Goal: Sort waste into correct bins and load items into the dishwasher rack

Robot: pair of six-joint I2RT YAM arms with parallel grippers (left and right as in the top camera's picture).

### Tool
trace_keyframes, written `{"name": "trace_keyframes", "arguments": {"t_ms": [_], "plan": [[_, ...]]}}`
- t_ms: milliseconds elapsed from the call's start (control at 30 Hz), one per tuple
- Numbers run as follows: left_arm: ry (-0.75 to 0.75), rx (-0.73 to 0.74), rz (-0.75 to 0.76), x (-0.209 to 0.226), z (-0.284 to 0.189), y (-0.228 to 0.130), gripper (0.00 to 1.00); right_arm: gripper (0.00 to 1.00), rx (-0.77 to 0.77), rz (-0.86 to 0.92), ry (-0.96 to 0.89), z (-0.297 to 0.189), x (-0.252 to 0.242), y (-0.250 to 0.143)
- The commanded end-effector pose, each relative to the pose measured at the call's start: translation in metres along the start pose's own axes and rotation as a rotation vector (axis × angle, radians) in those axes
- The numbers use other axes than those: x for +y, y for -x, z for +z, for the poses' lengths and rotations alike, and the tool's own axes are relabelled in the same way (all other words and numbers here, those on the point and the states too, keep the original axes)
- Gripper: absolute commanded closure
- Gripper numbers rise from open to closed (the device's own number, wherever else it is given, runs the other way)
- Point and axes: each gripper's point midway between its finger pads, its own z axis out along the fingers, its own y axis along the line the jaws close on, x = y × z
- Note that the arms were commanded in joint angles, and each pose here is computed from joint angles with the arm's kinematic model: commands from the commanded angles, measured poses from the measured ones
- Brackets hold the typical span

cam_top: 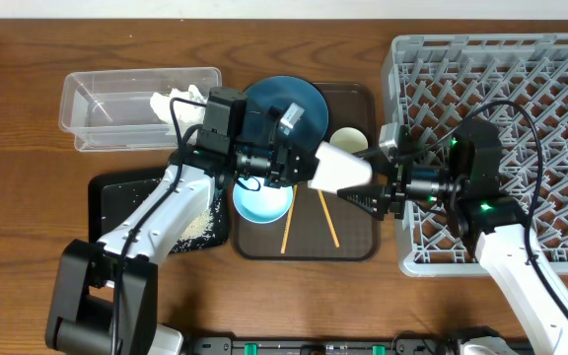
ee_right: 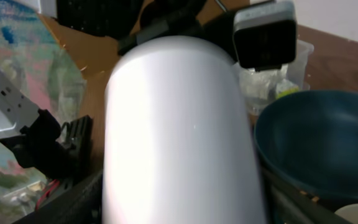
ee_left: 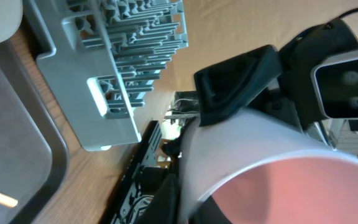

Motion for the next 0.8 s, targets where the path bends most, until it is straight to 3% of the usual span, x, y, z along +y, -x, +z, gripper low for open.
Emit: {"name": "trace_keyframes", "arguments": {"t_ms": [0, 67, 233, 300, 433, 567, 633, 767], "plan": [[-0.015, 0.008, 0.034, -0.0046, 0.0, 0.002, 0.94, 0.27, 0.003, -0.006, 0.012, 0.003, 0.0025, 0.0036], [-0.015, 0.008, 0.033, -0.0046, 0.0, 0.002, 0.94, 0.15, 0.002, -0.007, 0.012, 0.003, 0.0025, 0.0036], [-0.015, 0.008, 0.033, -0.0046, 0.0, 0.002, 0.94, 0.15, 0.006, -0.007, -0.01, 0.003, -0.0013, 0.0031], [-0.015, 0.008, 0.032, -0.0047, 0.0, 0.0019, 0.94, 0.18, 0.003, -0.015, -0.011, 0.003, -0.0015, 0.0042], [-0.015, 0.008, 0.033, -0.0047, 0.0, 0.0019, 0.94, 0.34, -0.002, -0.025, -0.011, 0.003, -0.0017, 0.0058], [-0.015, 0.008, 0.032, -0.0047, 0.0, 0.0019, 0.94, 0.36, -0.001, -0.025, -0.011, 0.003, -0.0017, 0.0058], [-0.015, 0.008, 0.032, -0.0047, 0.0, 0.0019, 0.94, 0.42, -0.001, -0.025, -0.011, 0.003, -0.0017, 0.0058], [-0.012, 0.005, 0.033, -0.0042, 0.0, 0.0024, 0.77, 0.48, -0.001, -0.024, -0.011, 0.003, -0.0016, 0.0056]]}}
